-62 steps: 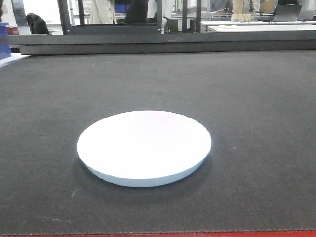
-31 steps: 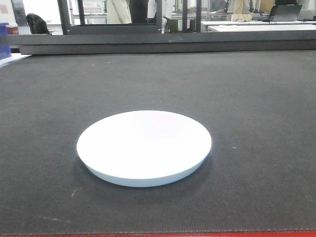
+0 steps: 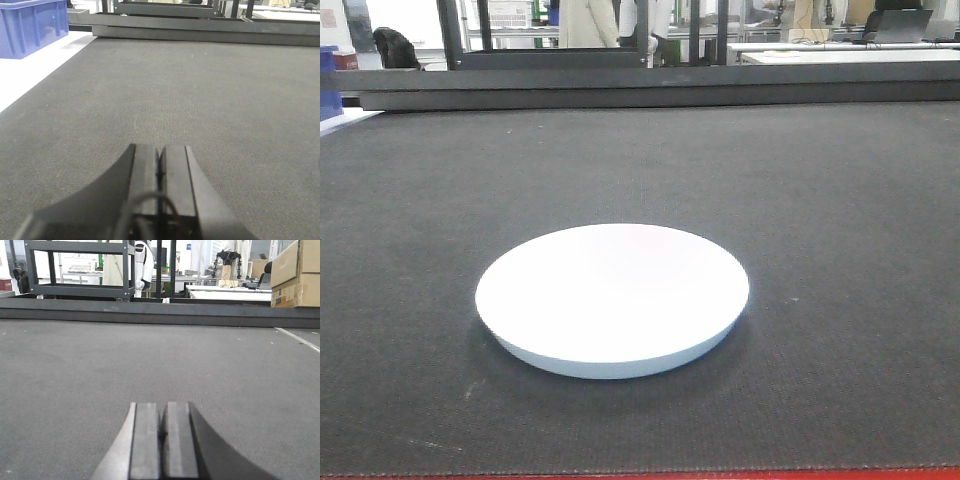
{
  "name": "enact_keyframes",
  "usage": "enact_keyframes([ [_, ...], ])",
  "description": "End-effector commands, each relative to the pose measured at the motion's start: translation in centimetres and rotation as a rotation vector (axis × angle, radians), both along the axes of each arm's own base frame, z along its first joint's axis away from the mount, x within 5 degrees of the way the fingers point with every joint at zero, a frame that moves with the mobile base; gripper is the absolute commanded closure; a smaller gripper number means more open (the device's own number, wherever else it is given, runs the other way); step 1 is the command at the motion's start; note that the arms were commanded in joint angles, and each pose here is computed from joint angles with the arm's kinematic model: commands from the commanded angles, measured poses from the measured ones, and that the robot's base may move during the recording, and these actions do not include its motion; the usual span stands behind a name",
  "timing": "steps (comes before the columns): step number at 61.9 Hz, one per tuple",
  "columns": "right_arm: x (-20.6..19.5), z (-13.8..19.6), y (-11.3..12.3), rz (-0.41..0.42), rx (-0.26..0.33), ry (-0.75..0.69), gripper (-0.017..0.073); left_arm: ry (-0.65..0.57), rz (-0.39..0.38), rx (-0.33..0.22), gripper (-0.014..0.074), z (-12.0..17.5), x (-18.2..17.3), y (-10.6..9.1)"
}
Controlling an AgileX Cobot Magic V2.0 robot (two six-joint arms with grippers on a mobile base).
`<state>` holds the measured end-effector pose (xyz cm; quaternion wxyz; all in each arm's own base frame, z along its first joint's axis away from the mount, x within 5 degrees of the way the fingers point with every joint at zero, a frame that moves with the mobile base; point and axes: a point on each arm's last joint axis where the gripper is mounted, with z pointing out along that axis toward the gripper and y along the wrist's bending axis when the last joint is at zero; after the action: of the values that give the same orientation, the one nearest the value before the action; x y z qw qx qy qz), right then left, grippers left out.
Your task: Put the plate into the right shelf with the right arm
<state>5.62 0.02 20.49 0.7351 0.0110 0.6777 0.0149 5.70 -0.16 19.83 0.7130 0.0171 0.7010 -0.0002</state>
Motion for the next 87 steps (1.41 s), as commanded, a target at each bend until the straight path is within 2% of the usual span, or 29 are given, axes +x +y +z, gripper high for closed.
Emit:
enact_keyframes([
  [1, -0.5, 2.1, -0.1, -0.013, -0.015, -0.150, 0.0505, -0.089, 0.009, -0.018, 0.0722, 0.5, -0.1, 0.1],
  [8, -1.0, 4.3, -0.1, -0.012, -0.015, -0.198, 0.0505, -0.089, 0.009, -0.018, 0.0722, 0.5, -0.1, 0.1],
  [13, -1.1, 5.9, 0.0, -0.008, -0.018, -0.159, 0.0505, -0.089, 0.009, -0.018, 0.0722, 0.5, -0.1, 0.1],
  [22, 0.3, 8.2, 0.0, -0.004, -0.051, 0.047, 0.0505, -0.089, 0.009, -0.018, 0.0722, 0.5, -0.1, 0.1],
  [28, 2.5, 9.4, -0.1, -0.008, -0.090, 0.185, 0.0505, -0.089, 0.009, -0.018, 0.0722, 0.5, -0.1, 0.1],
  [33, 4.9, 9.9, -0.1, -0.004, -0.093, 0.305, 0.0505, -0.089, 0.009, -0.018, 0.0722, 0.5, -0.1, 0.1],
  [47, 12.4, 8.9, -0.1, 0.012, -0.093, 0.647, 0.0505, -0.089, 0.009, -0.018, 0.0722, 0.5, -0.1, 0.1],
  [56, 16.2, 7.7, 1.1, 0.067, -0.118, 0.836, 0.0505, -0.089, 0.009, -0.018, 0.0722, 0.5, -0.1, 0.1],
  [62, 18.2, 7.3, 2.4, 0.092, -0.092, 0.952, 0.0504, -0.089, 0.009, -0.018, 0.0722, 0.5, -0.1, 0.1],
  [65, 19.3, 7.2, 3.3, 0.091, -0.048, 1.015, 0.0503, -0.089, 0.009, -0.018, 0.0722, 0.5, -0.1, 0.1],
  [71, 20.9, 7.3, 4.8, 0.086, -0.004, 1.110, 0.0498, -0.089, 0.009, -0.018, 0.0722, 0.5, -0.1, 0.1],
  [75, 21.8, 7.4, 5.8, 0.073, 0.023, 1.179, 0.0449, -0.089, 0.009, -0.018, 0.0722, 0.5, -0.1, 0.1],
  [79, 22.5, 7.4, 6.9, 0.075, 0.023, 1.232, 0.0364, -0.089, 0.009, -0.018, 0.0722, 0.5, -0.1, 0.1],
  [84, 23.5, 7.4, 8.3, 0.072, 0.029, 1.288, 0.0168, -0.089, 0.009, -0.018, 0.0722, 0.5, -0.1, 0.1],
  [87, 24.0, 7.4, 9.0, 0.062, 0.047, 1.310, 0.0081, -0.089, 0.009, -0.018, 0.0722, 0.5, -0.1, 0.1],
])
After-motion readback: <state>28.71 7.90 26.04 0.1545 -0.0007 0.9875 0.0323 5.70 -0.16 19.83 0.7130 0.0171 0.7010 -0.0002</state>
